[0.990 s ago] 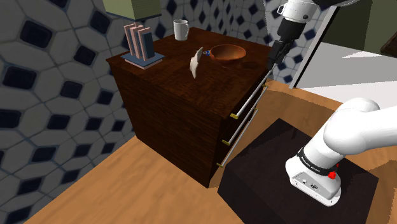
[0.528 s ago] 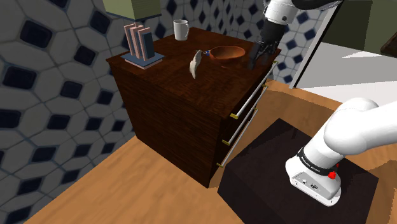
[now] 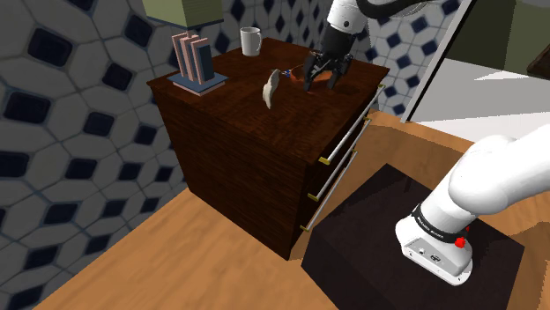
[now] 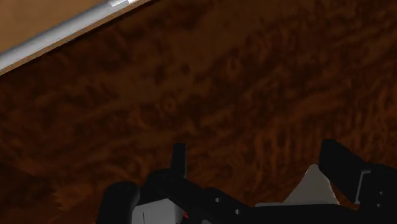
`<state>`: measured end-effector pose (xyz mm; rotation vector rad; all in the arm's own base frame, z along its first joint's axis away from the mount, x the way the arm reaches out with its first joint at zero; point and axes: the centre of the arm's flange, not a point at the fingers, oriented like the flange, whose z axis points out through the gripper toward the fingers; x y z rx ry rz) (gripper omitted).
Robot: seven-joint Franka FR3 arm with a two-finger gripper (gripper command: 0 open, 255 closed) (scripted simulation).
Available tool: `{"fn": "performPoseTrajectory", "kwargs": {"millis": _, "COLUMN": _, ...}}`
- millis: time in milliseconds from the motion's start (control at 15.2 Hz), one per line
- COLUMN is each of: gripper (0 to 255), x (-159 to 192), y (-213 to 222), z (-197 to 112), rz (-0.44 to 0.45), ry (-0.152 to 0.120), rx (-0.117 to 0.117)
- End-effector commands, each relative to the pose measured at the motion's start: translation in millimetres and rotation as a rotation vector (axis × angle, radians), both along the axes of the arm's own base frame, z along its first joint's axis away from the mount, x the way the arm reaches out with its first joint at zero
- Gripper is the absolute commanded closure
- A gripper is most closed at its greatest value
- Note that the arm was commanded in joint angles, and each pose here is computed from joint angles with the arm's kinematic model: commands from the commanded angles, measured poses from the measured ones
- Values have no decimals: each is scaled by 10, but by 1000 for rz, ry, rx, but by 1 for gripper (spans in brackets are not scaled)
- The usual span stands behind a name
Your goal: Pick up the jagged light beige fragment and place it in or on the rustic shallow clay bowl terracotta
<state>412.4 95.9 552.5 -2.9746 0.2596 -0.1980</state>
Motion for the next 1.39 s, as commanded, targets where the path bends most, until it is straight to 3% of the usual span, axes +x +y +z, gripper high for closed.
{"fn": "performPoseTrajectory", "kwargs": {"millis": 0, "gripper": 0, "x": 181, "y": 135, "z": 1, "rz": -46, "ry": -14, "rx": 11}}
{"fn": "performPoseTrajectory", "kwargs": {"millis": 594, "gripper": 0, "x": 1057, "y": 678, "z": 53, "rz": -229, "ry": -71, "rx": 50}}
{"fn": "performPoseTrajectory", "kwargs": {"millis": 1056, "gripper": 0, "x": 1148, "y": 730, "z": -302, "rz": -229, "ry": -71, "rx": 50}}
{"fn": "performPoseTrajectory", "kwargs": {"millis": 1320, "gripper": 0, "x": 1155, "y": 734, "z": -331, "rz": -229, "ry": -71, "rx": 50}}
